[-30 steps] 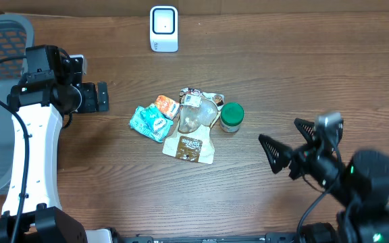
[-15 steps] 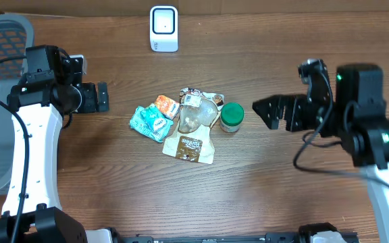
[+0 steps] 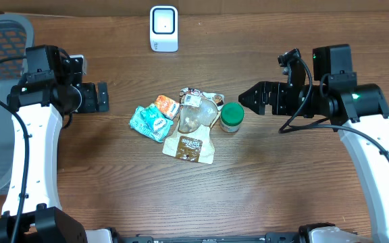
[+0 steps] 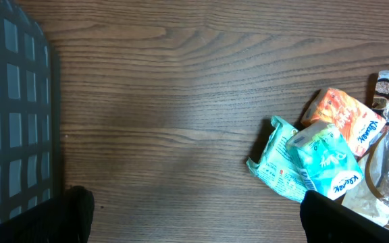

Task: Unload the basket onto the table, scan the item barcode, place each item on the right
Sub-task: 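Reach the right gripper over the green-lidded jar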

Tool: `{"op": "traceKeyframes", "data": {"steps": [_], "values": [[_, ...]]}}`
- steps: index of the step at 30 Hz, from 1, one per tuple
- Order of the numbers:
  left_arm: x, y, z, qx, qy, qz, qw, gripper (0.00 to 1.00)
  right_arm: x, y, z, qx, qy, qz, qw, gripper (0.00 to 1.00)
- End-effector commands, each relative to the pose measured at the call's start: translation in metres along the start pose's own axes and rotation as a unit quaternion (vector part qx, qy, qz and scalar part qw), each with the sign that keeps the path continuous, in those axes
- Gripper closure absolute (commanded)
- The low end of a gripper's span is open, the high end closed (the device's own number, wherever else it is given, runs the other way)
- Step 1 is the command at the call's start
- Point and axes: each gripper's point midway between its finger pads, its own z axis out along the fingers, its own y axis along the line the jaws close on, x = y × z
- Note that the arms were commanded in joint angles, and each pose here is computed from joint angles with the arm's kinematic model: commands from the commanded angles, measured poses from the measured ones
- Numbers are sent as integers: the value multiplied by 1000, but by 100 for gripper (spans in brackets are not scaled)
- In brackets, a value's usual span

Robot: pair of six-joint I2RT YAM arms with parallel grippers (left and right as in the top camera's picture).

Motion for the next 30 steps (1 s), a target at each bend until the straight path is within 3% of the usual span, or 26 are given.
{"op": "traceKeyframes", "data": {"steps": [1, 6, 11, 21, 30], "values": [[-3, -3, -2, 7, -5, 14, 1000, 0, -9, 7, -5, -13, -11, -6, 1000, 0], [-3, -3, -2, 7, -5, 14, 1000, 0, -10, 7, -4, -13, -13, -7, 1000, 1], [-3, -3, -2, 7, -5, 14, 1000, 1, -13, -13, -4, 41, -22, 40, 998, 13], [-3, -3, -2, 7, -5, 14, 1000, 0, -34, -42, 8, 121, -63, 91, 987, 13], [-3, -3, -2, 7, -5, 14, 1000, 0, -66, -14, 23, 173, -67, 31, 982, 11]]}}
